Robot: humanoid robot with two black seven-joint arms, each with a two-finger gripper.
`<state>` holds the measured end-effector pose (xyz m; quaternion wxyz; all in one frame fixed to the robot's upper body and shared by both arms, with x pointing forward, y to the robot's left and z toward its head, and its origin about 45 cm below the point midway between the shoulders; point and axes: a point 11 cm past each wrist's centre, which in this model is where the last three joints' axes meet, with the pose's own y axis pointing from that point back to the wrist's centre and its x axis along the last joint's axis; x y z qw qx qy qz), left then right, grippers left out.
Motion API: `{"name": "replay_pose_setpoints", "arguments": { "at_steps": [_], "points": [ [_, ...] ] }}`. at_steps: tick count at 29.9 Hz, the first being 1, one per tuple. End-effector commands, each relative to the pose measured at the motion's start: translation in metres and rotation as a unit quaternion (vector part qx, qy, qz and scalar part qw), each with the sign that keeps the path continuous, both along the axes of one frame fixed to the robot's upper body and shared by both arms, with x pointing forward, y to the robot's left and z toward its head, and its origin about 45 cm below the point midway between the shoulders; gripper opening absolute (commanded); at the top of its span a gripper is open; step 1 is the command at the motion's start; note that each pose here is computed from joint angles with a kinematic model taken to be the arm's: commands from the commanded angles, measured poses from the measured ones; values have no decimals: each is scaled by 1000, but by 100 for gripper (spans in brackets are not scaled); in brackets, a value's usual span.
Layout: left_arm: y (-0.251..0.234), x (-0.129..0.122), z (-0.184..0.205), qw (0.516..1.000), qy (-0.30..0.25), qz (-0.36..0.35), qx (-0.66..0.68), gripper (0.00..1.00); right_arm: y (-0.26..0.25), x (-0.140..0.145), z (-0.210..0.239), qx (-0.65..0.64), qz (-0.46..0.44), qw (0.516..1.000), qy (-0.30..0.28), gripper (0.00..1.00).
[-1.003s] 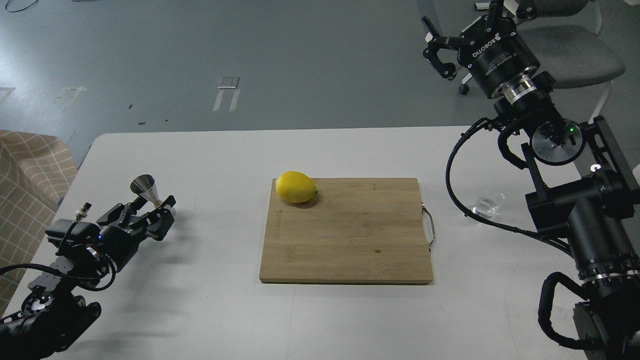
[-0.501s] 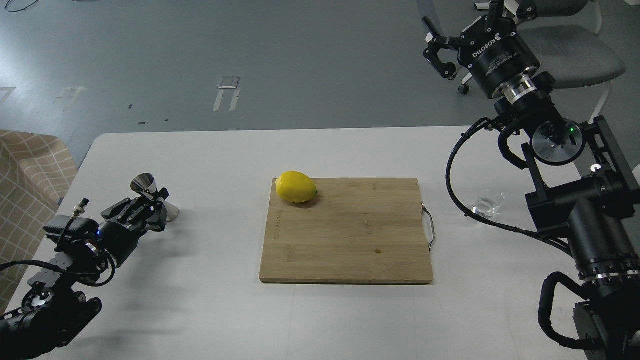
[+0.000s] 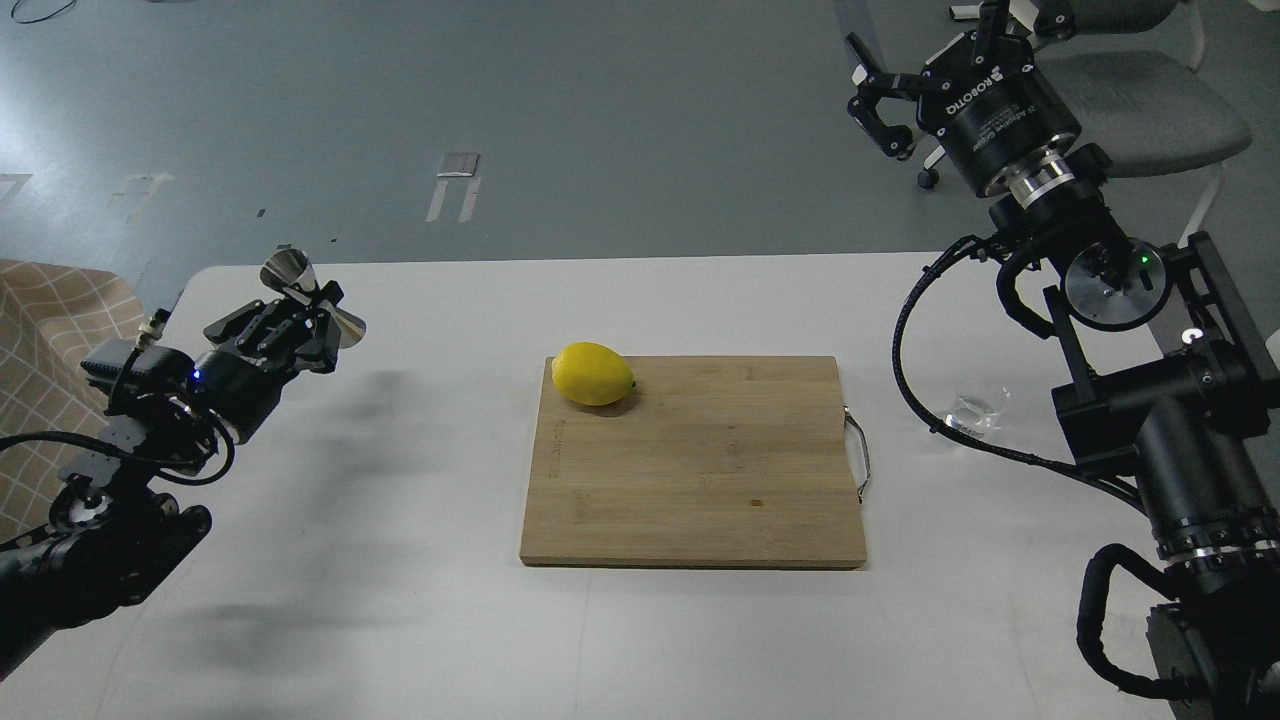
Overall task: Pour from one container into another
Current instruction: 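Lift the jigger with the left gripper and carry it over the board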
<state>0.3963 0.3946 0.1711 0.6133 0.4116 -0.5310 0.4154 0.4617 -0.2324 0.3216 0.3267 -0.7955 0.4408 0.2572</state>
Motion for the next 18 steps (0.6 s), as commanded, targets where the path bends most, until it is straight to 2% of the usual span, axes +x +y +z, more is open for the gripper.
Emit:
{"name": "replay_pose_setpoints", "arguments": {
  "at_steps": [1, 10, 18],
  "points": [
    [-14, 17, 21, 1000, -24, -18, -1, 12, 0, 0, 0, 0, 0, 1000, 0, 100],
    [-102, 42, 70, 988, -79, -130, -27, 13, -4, 0, 1, 2, -5, 1000, -1, 100],
    [-179, 36, 89, 968, -99, -222, -57, 13, -6, 1, 2, 4, -8, 1000, -1, 100]
  ]
}}
